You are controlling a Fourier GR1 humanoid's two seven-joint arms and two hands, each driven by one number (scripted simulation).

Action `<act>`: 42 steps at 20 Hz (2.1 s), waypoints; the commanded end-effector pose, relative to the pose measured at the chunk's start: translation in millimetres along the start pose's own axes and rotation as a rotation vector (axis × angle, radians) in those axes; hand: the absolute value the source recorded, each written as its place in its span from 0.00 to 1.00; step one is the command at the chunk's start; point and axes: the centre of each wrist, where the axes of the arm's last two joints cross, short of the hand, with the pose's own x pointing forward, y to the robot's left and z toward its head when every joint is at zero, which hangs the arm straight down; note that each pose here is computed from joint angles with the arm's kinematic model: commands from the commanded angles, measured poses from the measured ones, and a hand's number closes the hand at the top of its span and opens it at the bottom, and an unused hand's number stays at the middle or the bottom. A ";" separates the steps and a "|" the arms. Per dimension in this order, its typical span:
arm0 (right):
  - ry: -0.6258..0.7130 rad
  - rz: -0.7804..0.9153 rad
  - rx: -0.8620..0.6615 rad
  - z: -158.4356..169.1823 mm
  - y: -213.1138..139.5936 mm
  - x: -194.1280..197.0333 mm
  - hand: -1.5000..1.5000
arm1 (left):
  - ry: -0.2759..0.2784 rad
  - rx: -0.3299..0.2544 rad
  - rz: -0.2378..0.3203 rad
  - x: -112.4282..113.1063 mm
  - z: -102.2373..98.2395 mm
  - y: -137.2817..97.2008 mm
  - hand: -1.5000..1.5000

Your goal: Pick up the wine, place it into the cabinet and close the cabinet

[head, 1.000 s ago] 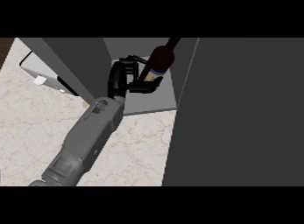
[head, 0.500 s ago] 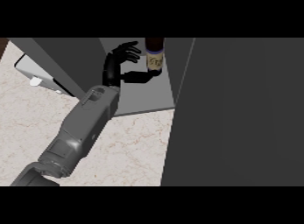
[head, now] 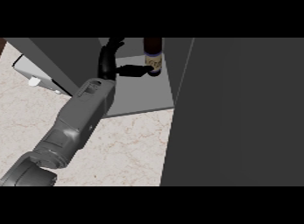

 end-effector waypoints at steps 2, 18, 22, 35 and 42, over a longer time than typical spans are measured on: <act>0.011 -0.101 -0.001 7.3 0.2 25.1 0.00 | -0.043 -0.051 0.062 0.7 -3.5 4.8 0.00; 0.006 -0.083 -0.018 12.7 -5.9 38.7 0.00 | -0.135 -0.269 0.421 34.9 -2.5 -35.6 0.00; 0.020 -0.065 -0.031 14.2 -11.5 55.5 0.00 | -0.139 -0.283 0.443 30.5 -0.4 -34.7 0.00; 0.041 -0.054 -0.051 19.4 -10.9 54.8 0.00 | -0.122 -0.340 0.526 15.9 11.0 -33.5 0.00; 0.047 -0.021 -0.078 16.2 -13.9 44.9 0.00 | -0.095 -0.417 0.632 -1.0 32.0 -30.6 0.00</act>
